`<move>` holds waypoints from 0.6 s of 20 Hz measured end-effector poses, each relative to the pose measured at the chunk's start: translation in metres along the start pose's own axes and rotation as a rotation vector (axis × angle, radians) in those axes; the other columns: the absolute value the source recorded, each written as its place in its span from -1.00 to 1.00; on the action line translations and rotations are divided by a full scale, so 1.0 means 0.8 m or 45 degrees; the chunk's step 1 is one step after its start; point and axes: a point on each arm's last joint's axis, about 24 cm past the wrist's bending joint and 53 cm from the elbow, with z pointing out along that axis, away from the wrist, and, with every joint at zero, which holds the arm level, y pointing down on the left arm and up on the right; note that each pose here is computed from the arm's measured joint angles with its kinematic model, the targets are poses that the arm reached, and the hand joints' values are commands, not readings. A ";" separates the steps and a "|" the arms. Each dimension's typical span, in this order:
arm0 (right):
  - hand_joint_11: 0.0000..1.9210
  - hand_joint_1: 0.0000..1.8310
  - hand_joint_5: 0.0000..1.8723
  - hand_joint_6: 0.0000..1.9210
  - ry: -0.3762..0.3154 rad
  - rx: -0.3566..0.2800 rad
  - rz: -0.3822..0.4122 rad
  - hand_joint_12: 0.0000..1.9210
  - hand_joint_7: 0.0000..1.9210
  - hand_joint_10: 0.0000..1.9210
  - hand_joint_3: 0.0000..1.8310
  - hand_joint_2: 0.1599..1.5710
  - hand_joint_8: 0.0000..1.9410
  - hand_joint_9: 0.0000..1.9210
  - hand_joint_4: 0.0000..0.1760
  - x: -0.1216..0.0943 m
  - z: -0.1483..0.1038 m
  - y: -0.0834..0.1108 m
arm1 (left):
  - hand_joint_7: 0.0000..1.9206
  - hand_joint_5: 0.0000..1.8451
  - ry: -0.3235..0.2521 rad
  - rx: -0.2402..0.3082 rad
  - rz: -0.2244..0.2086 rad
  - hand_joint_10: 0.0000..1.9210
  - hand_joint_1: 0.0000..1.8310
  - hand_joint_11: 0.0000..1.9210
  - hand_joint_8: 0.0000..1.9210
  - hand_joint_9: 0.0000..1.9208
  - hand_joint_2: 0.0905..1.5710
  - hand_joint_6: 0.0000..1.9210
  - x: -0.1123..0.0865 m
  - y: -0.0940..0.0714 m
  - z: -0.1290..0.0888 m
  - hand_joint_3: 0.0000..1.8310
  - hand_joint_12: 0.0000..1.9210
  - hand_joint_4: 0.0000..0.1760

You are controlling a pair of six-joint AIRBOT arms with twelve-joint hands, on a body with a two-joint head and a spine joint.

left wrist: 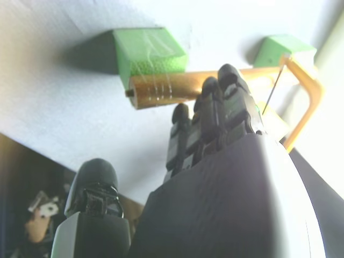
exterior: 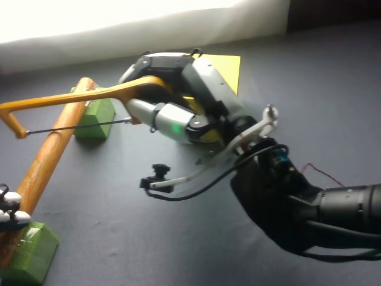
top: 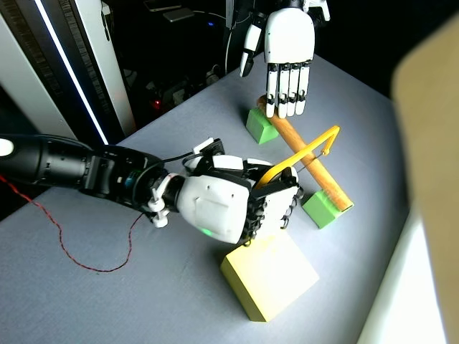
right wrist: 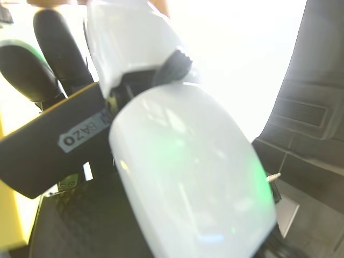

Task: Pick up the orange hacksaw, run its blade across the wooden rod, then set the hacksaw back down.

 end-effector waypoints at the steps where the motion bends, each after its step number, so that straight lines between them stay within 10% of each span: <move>1: -0.14 0.36 -0.03 -0.03 0.012 0.003 0.000 0.43 0.07 -0.06 -1.00 0.37 0.14 0.04 -1.00 0.007 0.004 -0.003 | -0.89 -0.81 0.000 0.000 0.000 -0.99 -0.77 -1.00 -0.99 -0.89 0.59 -1.00 0.000 0.000 0.000 -1.00 -0.70 -1.00; 12: -0.15 0.36 -0.07 0.02 -0.024 0.045 0.133 0.47 0.05 -0.04 -1.00 0.39 0.18 0.05 -1.00 0.066 0.020 -0.036 | -0.88 -0.79 0.003 0.004 -0.002 -1.00 -0.76 -1.00 -1.00 -0.86 0.59 -1.00 0.002 -0.002 0.000 -1.00 -0.61 -1.00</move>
